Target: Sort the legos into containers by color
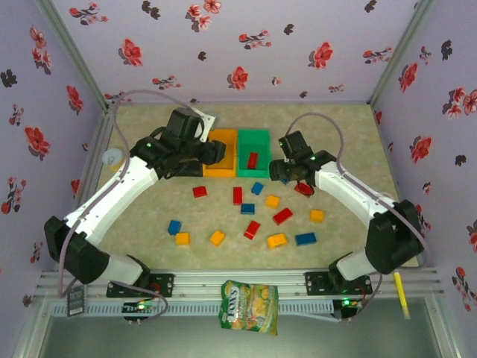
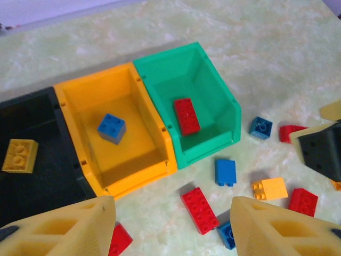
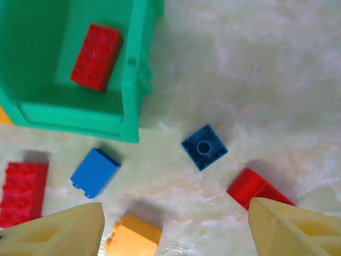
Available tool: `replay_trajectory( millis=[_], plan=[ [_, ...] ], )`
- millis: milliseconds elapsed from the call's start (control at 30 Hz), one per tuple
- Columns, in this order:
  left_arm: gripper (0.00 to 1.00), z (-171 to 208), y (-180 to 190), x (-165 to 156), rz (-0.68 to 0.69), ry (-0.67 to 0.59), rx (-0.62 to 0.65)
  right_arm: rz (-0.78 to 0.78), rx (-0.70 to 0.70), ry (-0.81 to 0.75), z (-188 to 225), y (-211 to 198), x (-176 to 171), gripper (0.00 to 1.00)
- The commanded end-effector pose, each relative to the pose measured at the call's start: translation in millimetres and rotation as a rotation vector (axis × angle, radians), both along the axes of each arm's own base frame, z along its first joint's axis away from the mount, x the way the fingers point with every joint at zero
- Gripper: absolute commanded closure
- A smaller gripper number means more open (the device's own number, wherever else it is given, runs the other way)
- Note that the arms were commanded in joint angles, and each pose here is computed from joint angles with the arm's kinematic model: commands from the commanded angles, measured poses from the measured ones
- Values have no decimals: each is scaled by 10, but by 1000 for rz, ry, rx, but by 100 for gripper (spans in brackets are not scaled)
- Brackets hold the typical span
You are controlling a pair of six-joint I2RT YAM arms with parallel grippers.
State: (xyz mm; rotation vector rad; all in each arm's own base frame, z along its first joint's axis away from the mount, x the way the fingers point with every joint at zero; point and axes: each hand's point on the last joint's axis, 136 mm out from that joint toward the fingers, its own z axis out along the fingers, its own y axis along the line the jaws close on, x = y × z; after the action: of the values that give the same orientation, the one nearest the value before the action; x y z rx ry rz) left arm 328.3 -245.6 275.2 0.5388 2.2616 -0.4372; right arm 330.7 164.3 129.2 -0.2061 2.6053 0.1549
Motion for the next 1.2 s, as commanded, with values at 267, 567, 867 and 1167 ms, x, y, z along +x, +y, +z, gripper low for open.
replay_trajectory(
  millis=[267,567,867,1167],
  plan=[
    [40,271,69,-133,-32,-75,-80,51,-140,186,-624,-126,74,28],
    [39,386,159,-254,-30,-112,-112,78,-160,224,-802,-175,252,35],
    [39,379,183,-280,-25,-112,-117,83,-131,243,-912,-250,380,37],
    [39,381,153,-312,-43,-109,-138,92,-103,246,-969,-192,511,41]
  ],
)
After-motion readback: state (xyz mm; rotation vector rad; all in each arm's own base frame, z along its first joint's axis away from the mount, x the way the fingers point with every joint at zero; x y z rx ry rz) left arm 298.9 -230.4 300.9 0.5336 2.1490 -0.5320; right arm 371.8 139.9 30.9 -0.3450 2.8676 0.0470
